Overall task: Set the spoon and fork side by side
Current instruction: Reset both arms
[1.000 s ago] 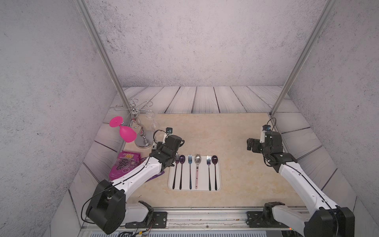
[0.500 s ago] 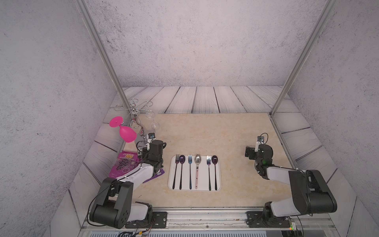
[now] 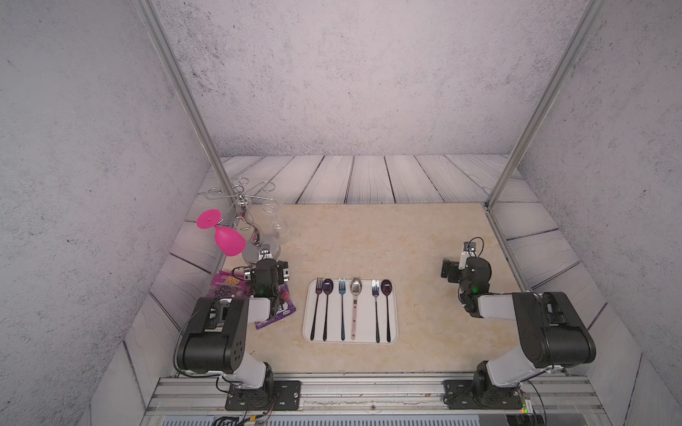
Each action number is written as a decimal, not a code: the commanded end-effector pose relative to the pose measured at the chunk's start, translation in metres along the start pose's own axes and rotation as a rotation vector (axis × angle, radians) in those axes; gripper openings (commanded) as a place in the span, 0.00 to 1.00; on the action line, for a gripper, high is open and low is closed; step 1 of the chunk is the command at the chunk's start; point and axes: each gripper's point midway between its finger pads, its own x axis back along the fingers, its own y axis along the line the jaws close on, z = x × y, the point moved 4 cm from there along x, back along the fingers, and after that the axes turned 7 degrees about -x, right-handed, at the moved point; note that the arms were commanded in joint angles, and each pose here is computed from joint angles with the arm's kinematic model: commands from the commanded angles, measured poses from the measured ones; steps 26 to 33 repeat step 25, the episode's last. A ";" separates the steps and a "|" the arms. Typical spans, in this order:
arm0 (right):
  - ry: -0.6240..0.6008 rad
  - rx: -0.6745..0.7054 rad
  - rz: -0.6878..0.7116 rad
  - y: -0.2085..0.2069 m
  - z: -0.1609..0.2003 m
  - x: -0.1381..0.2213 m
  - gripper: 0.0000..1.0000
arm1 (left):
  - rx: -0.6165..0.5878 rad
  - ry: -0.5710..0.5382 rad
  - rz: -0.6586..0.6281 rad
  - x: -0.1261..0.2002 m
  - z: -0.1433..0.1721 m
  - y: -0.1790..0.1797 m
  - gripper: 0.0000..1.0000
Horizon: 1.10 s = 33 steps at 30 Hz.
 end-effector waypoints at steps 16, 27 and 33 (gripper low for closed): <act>-0.020 -0.004 -0.012 0.001 -0.010 0.002 0.99 | 0.047 -0.082 0.084 -0.001 -0.022 -0.004 1.00; -0.019 -0.004 -0.013 0.001 -0.010 0.002 0.99 | 0.048 -0.079 0.085 -0.001 -0.022 -0.004 1.00; -0.019 -0.004 -0.013 0.001 -0.010 0.002 0.99 | 0.048 -0.079 0.085 -0.001 -0.022 -0.004 1.00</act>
